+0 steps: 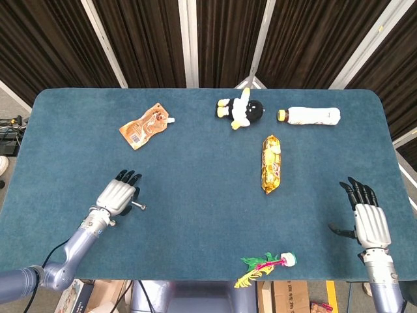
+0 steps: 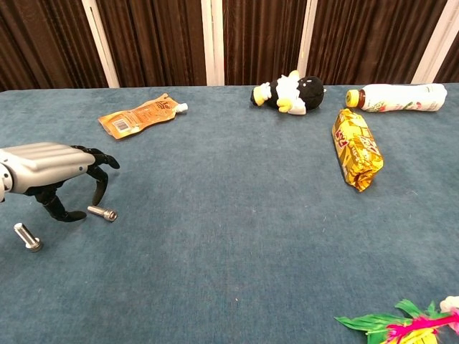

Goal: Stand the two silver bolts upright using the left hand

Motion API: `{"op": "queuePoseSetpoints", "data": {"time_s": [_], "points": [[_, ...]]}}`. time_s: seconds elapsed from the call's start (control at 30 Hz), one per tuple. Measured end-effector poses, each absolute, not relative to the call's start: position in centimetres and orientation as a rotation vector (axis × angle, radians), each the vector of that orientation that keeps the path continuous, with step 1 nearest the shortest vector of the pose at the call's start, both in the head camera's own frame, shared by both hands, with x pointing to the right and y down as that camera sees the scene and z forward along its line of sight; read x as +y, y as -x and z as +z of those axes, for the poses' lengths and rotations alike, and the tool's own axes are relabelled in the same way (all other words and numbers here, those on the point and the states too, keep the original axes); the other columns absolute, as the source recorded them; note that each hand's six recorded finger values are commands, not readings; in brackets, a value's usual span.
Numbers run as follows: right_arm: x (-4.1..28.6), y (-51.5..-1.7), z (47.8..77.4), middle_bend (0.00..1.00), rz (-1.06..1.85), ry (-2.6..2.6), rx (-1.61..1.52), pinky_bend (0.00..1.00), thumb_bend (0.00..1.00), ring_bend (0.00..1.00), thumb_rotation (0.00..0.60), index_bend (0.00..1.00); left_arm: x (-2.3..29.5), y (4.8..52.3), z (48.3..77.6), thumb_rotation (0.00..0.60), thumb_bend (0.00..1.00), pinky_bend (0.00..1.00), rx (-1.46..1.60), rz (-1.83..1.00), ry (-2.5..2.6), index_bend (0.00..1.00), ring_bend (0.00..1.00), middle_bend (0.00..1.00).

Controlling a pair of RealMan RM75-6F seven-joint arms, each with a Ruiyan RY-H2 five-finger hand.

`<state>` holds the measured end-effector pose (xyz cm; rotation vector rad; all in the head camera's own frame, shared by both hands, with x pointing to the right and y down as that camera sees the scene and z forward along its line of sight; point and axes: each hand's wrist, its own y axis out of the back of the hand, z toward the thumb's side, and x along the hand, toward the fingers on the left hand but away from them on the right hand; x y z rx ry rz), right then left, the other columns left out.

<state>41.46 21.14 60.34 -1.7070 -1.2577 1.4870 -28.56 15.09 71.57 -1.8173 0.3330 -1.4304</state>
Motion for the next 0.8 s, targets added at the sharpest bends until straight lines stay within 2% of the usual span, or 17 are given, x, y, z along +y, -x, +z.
{"op": "queuePoseSetpoints", "data": {"time_s": [0.47, 0.8], "points": [[21.20, -41.39, 60.38, 0.07, 1.489, 1.715, -1.256, 0.00, 0.11, 0.04, 0.600, 0.15, 15.19, 28.36, 71.84, 0.600, 0.48, 0.00, 0.326, -1.432, 1.802, 0.50, 0.00, 0.07], [21.18, -41.43, 60.34, 0.07, 1.490, 1.717, -1.257, 0.00, 0.11, 0.04, 0.600, 0.15, 15.35, 27.76, 71.97, 0.600, 0.48, 0.00, 0.325, -1.418, 1.803, 0.53, 0.00, 0.08]]}}
